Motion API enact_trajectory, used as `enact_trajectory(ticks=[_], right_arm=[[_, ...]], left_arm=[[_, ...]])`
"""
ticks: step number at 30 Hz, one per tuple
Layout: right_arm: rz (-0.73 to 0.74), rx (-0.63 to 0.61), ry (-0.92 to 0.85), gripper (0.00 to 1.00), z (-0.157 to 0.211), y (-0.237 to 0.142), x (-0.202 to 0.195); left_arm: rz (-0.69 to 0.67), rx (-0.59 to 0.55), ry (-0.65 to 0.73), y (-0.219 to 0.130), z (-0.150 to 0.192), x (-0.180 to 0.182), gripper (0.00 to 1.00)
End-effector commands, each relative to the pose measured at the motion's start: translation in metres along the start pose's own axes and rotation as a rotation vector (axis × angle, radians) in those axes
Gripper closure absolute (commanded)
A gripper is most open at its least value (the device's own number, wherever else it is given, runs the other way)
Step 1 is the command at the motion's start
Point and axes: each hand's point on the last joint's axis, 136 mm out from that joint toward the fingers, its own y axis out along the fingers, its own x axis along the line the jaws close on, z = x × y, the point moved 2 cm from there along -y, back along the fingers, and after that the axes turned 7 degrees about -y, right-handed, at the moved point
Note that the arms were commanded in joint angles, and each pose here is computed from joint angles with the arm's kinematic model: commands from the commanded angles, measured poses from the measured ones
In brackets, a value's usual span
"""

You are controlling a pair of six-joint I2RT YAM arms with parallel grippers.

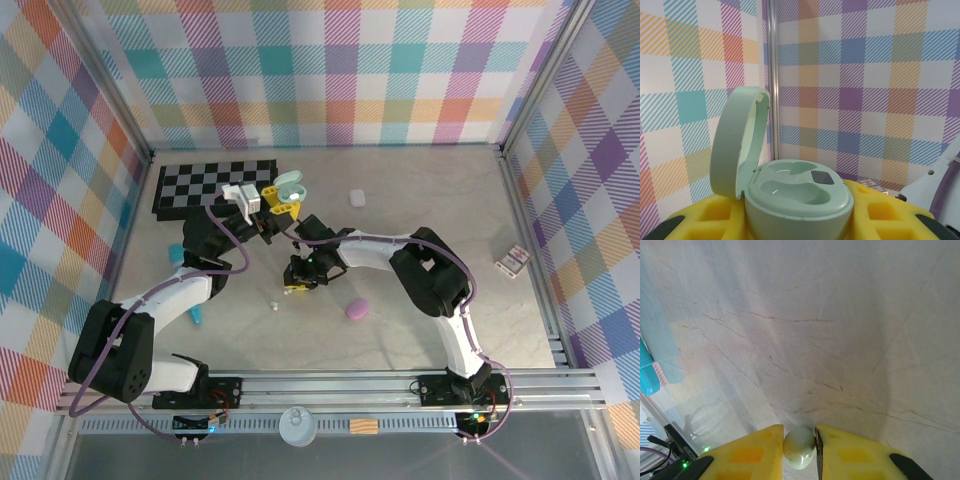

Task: Insert the wireless bluetooth earbuds into the charging case

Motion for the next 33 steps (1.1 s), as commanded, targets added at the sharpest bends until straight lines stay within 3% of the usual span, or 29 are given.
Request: enact_trajectory(ticks=[1,9,23,30,33], right_arm=[[0.099,0.013,0.023,0.78,0.008,-0.002,-0.017],[0.159,-0.082,0.066,0.8,0.006,-0.048,-0.043],[0.318,-0.171,0.261,0.8,0.034,-0.138,-0.162],[0.314,-0.177,0.248,0.79,0.025,-0.144,-0.171],[0.289,-0.188,0.241,0.74,0.02,-0.142,-0.168]], left_arm=[[0.02,-0.055,0.047,-0.002,-0.019,-0.004,0.68],[0.023,-0.029,0.051,-0.005,-0.016,-0.008,0.68],[0.042,0.048,0.003,-0.015,0.007,-0.028,0.68],[0.061,0.105,-0.031,-0.015,0.027,-0.043,0.68],[0.065,0.109,-0.04,-0.014,0.031,-0.045,0.68]])
